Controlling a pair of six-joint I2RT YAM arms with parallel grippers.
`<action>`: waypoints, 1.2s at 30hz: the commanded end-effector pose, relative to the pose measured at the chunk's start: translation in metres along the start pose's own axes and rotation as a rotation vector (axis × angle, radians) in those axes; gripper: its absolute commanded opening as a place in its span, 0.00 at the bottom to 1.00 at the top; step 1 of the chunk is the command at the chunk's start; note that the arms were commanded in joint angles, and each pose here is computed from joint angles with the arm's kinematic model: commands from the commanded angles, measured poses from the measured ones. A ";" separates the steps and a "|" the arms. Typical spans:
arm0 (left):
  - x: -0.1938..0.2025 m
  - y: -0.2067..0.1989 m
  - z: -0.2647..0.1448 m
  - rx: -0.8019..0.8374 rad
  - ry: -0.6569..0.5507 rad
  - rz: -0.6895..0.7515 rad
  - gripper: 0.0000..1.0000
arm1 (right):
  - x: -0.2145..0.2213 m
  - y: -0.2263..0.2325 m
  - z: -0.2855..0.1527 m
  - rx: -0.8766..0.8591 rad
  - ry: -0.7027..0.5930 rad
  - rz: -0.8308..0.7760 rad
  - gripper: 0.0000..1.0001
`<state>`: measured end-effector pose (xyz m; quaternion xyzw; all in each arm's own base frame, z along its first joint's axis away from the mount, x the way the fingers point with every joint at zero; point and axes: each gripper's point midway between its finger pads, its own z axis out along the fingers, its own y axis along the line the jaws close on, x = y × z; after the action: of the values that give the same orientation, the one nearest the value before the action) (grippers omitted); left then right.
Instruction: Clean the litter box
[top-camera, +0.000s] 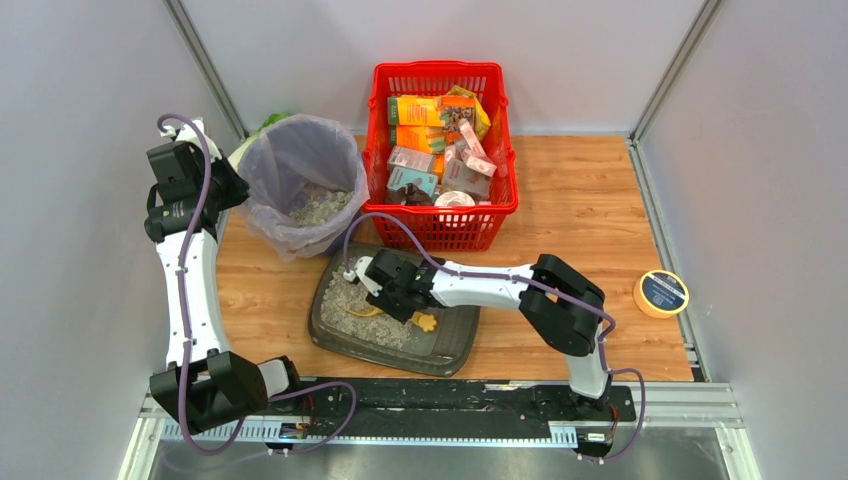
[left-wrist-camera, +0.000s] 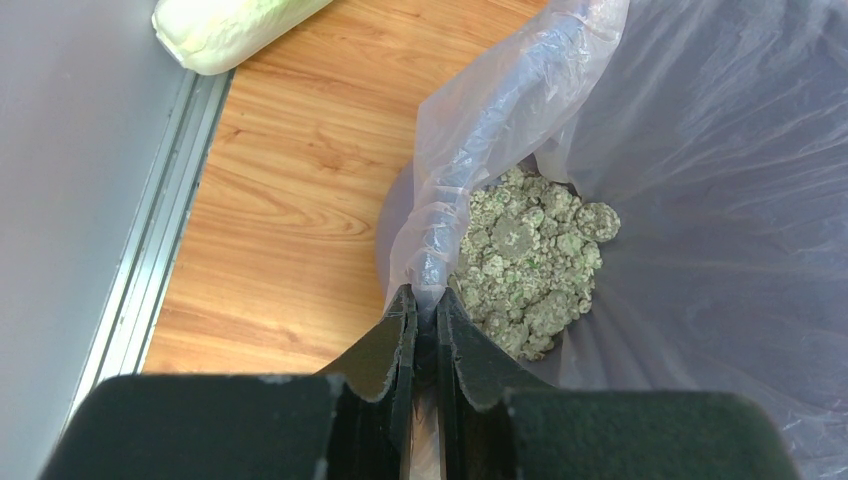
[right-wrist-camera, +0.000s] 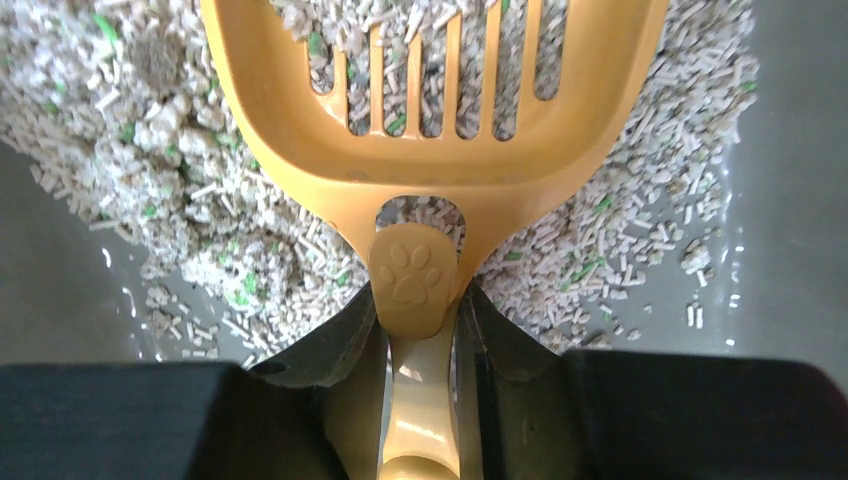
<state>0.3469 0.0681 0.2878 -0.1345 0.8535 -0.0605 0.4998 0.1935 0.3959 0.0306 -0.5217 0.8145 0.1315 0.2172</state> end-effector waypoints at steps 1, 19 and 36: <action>0.024 -0.018 -0.005 0.084 0.087 -0.016 0.00 | -0.052 -0.005 -0.013 0.044 -0.216 0.040 0.00; 0.024 -0.020 -0.005 0.092 0.087 -0.019 0.00 | -0.057 -0.007 -0.060 0.056 -0.303 0.054 0.00; 0.025 -0.023 -0.005 0.109 0.085 -0.017 0.00 | -0.014 0.000 -0.093 0.051 -0.477 0.152 0.00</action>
<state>0.3472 0.0665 0.2884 -0.1320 0.8530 -0.0643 0.5008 0.1754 0.3515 0.0639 -0.4634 0.8129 0.1763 0.3056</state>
